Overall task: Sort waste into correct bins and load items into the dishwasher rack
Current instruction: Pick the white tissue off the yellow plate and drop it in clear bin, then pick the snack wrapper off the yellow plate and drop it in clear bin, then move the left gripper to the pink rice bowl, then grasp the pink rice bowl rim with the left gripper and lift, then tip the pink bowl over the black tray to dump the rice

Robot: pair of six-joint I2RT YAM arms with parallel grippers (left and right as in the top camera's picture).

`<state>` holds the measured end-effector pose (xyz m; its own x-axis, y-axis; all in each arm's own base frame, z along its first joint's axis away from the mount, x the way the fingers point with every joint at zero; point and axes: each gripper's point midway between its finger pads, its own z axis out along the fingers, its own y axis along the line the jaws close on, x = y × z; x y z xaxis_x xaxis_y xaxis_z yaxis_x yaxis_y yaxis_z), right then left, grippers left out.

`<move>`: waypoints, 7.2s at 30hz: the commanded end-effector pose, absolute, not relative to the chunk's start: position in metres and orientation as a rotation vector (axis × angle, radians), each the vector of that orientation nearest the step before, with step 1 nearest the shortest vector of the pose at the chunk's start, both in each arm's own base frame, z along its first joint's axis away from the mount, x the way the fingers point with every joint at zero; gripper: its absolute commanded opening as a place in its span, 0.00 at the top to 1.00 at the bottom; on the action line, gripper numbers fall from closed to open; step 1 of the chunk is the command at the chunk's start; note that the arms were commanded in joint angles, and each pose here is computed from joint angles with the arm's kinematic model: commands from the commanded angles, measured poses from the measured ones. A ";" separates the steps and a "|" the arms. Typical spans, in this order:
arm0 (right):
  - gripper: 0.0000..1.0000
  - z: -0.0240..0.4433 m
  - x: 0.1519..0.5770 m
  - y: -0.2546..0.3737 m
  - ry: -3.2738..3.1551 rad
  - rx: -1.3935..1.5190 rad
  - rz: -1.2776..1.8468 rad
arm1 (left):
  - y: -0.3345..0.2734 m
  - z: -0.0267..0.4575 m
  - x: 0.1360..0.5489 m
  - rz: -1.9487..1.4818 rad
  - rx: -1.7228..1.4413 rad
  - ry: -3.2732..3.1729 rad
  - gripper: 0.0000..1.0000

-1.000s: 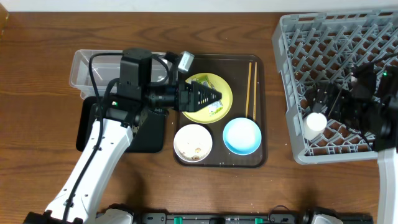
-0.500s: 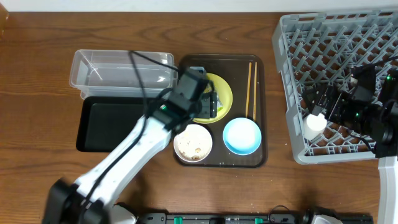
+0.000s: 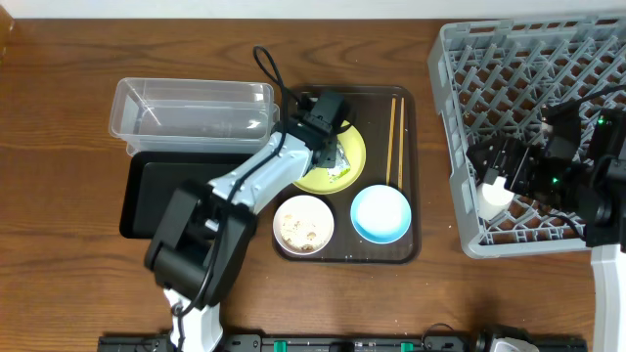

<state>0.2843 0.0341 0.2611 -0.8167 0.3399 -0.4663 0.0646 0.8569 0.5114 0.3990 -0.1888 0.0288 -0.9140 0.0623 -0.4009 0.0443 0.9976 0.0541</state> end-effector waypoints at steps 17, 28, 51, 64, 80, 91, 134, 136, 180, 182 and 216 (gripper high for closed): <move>0.01 0.267 0.286 0.044 2.458 0.245 0.677 | -0.163 0.148 0.414 -0.056 -0.046 2.562 0.94; 0.01 0.267 0.286 0.044 2.458 0.245 0.677 | -0.073 0.141 0.435 0.092 -0.267 2.564 0.43; 0.01 0.266 0.285 0.044 2.465 0.250 0.674 | -0.231 0.033 0.403 -0.245 -0.067 2.783 0.41; 0.01 0.266 0.286 0.043 2.460 0.249 0.668 | -0.238 0.063 0.399 -0.449 -0.047 2.805 0.94; 0.01 0.265 0.284 0.043 2.470 0.254 0.670 | -0.077 0.151 0.440 -0.028 -0.401 2.525 0.85; 0.01 0.264 0.283 0.043 2.474 0.256 0.671 | -0.085 0.182 0.419 -0.030 -0.262 2.526 0.33; 0.01 0.255 0.273 0.040 2.530 0.292 0.644 | -0.243 0.041 0.229 0.019 0.143 2.991 0.94; 0.01 0.255 0.273 0.040 2.530 0.292 0.644 | -0.245 0.057 0.234 -0.029 0.155 2.957 0.94; 0.01 0.254 0.272 0.040 2.537 0.296 0.644 | -0.051 0.161 0.289 -1.807 -0.268 1.990 0.94; 0.01 0.255 0.272 0.040 2.537 0.296 0.645 | -0.049 0.161 0.290 -1.797 -0.267 1.985 0.94; 0.01 0.255 0.272 0.040 2.537 0.296 0.645 | -0.032 0.133 0.310 -1.644 -0.514 2.162 0.94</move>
<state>0.2714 0.0363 0.2499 -0.8505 0.3348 -0.4056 0.1027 0.8621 0.4963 0.3083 -0.0360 0.1460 -0.8724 -0.4664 -0.1461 0.0521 0.2085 -0.9766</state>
